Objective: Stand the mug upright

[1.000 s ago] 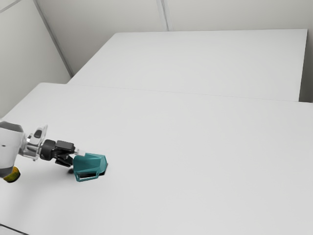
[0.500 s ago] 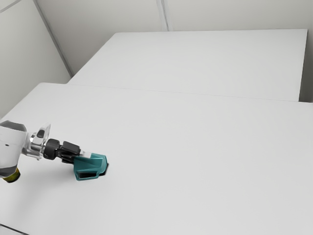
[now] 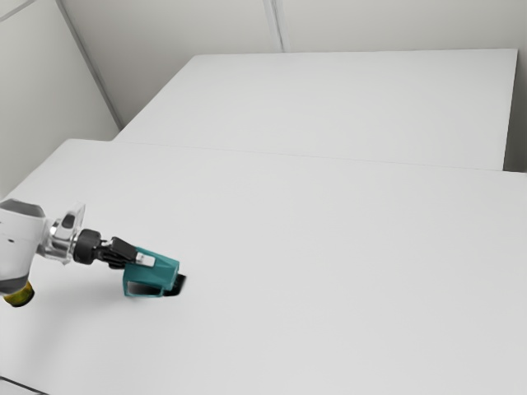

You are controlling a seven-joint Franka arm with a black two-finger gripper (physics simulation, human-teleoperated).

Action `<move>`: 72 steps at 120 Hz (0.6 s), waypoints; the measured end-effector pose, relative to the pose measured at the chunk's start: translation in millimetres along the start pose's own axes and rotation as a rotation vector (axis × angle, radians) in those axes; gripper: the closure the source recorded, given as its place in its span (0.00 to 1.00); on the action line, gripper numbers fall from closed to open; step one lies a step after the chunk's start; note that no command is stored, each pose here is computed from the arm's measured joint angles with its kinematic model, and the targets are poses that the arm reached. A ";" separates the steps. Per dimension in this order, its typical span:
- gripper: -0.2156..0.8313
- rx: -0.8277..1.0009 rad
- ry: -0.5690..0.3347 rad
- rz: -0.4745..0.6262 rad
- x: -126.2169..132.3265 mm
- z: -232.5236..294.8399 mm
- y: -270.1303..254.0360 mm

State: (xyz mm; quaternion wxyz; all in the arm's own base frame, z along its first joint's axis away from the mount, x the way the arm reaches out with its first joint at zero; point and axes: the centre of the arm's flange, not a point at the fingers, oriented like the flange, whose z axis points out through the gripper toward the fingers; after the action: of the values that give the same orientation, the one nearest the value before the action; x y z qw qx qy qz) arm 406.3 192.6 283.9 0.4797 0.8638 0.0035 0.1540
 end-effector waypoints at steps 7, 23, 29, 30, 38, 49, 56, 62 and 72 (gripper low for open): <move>0.94 0.005 0.000 0.017 3.6 -1.0 8.1; 0.94 0.015 -0.007 0.057 12.3 -0.6 26.5; 0.95 0.021 -0.013 0.071 15.8 -0.1 33.2; 0.95 0.022 -0.013 0.074 16.7 -0.2 34.5; 0.95 0.035 -0.026 0.096 22.9 0.2 42.8; 0.95 0.082 -0.077 0.162 42.2 -3.6 65.2; 0.95 0.119 -0.134 0.217 59.2 0.3 84.4; 0.95 0.141 -0.189 0.253 69.3 11.0 99.7; 0.95 0.182 -0.270 0.297 81.0 30.5 119.4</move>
State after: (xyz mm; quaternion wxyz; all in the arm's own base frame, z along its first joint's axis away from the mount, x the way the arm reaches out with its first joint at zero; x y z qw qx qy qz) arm 474.7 115.3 389.2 0.3679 0.9074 -0.1740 0.1048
